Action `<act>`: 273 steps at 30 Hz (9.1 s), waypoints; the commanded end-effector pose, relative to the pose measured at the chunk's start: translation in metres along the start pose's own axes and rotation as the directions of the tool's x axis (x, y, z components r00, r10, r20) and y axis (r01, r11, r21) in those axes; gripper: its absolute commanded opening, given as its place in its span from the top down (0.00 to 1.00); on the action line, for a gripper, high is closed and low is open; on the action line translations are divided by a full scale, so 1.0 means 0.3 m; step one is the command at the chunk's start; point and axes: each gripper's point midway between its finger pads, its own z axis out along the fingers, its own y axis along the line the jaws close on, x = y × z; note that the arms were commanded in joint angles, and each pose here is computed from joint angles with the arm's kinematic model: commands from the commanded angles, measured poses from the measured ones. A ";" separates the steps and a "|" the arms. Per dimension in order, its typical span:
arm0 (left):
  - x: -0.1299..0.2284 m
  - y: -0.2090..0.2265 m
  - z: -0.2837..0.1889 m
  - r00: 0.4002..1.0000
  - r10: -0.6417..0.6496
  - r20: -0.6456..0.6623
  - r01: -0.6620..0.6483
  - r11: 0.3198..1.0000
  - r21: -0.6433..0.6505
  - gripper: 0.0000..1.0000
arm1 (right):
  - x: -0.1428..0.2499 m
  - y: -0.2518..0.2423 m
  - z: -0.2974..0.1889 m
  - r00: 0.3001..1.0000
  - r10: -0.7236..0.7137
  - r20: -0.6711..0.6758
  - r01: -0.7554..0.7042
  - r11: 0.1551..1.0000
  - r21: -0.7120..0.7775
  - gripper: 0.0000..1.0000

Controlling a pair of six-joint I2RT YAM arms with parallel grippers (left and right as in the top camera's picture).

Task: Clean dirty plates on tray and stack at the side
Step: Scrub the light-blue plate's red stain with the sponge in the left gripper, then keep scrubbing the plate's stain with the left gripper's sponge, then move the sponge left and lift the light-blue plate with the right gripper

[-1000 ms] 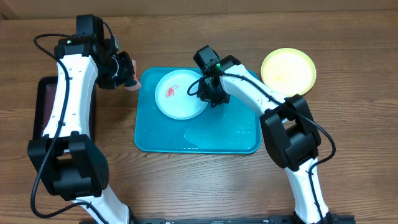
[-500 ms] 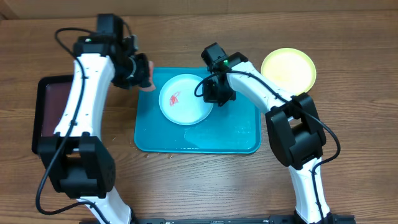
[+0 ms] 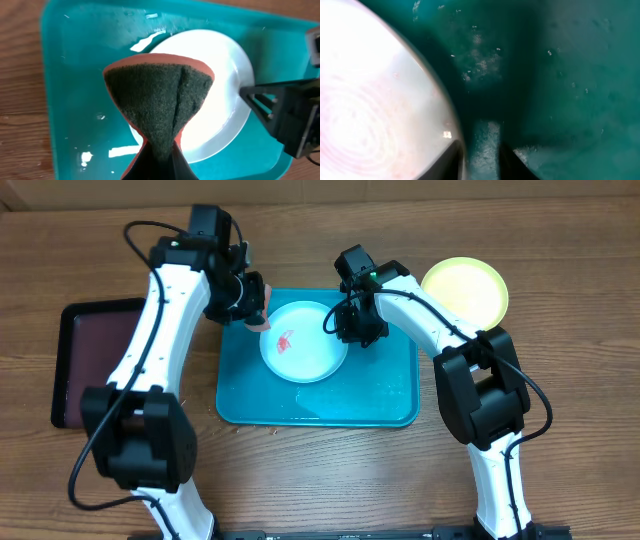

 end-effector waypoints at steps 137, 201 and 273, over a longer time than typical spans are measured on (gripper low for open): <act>-0.051 -0.110 0.371 0.999 0.014 -0.036 -0.021 0.981 -0.194 0.70 | -0.002 0.024 0.098 0.997 0.029 0.069 -0.026 0.999 -0.041 0.96; 0.133 0.043 0.405 0.986 -0.039 -0.164 -0.036 0.903 -0.429 0.96 | -0.004 0.022 0.098 0.997 0.025 0.073 -0.022 0.999 -0.038 0.96; -0.156 0.439 -0.281 0.865 -0.416 0.280 0.493 0.811 -0.316 0.96 | -0.159 0.127 -0.585 0.818 -0.352 0.455 0.050 0.832 0.553 0.96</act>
